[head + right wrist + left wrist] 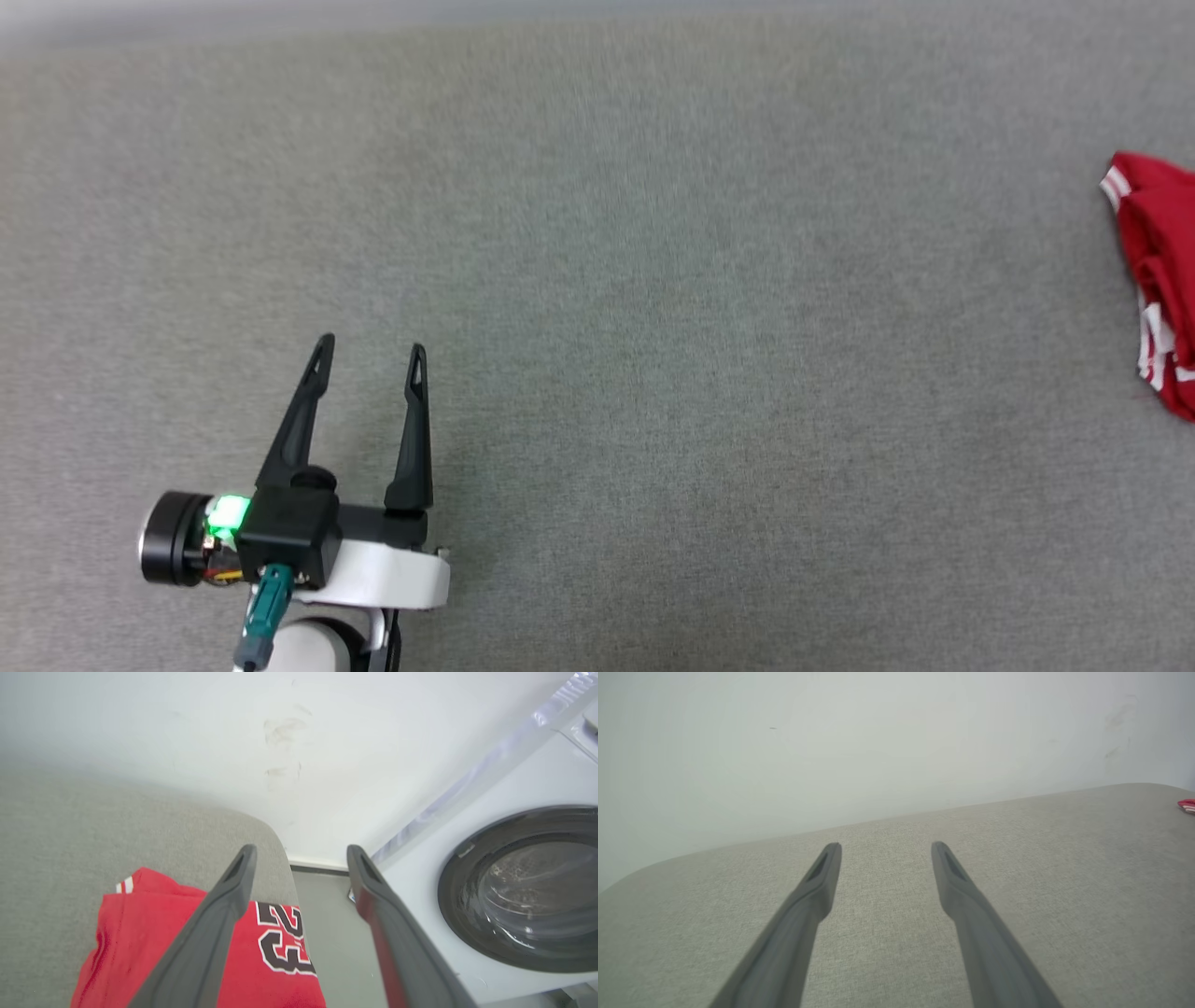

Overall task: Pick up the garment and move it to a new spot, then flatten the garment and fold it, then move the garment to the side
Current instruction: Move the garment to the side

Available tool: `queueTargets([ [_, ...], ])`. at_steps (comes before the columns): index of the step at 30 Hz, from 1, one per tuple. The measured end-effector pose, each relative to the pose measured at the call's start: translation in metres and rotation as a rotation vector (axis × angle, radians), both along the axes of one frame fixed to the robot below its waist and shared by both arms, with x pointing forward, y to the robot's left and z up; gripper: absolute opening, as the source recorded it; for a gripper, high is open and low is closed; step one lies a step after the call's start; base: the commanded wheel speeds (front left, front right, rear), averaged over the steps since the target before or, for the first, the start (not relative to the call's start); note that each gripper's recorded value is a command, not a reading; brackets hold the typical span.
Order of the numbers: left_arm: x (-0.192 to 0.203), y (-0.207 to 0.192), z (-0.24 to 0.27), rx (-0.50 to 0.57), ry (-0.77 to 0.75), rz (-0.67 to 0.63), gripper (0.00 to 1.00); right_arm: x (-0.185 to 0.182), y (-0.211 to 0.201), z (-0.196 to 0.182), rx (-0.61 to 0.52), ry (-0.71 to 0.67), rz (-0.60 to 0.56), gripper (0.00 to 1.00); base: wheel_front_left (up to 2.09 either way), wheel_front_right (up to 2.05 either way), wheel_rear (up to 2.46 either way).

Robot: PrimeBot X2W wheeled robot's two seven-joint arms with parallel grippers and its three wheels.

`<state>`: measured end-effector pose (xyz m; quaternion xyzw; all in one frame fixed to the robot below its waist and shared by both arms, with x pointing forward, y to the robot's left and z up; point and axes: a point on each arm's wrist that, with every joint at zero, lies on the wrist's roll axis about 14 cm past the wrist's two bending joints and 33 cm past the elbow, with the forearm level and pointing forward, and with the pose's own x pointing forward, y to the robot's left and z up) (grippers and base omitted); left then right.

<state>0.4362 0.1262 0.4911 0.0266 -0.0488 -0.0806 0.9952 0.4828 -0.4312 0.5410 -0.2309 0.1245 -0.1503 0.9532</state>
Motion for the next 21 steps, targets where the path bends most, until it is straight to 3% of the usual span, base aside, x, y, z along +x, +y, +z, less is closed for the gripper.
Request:
queueTargets([
  [3,-0.010,0.003,0.010,-0.008,-0.017,0.013,1.00,-0.003,0.024,0.040,-0.004,-0.191,0.069,1.00,0.00,0.00,0.00],
  [8,-0.029,0.015,0.021,-0.007,-0.032,0.046,1.00,-0.017,0.083,0.065,0.043,-0.365,0.188,1.00,0.00,0.00,0.00],
  [16,-0.056,0.033,0.030,-0.017,-0.041,0.106,1.00,-0.041,0.167,0.081,0.197,-0.547,0.368,1.00,0.00,0.00,0.00],
  [21,-0.072,0.045,0.034,-0.018,-0.048,0.142,1.00,-0.058,0.220,0.066,0.310,-0.547,0.472,1.00,0.00,0.00,0.00],
])
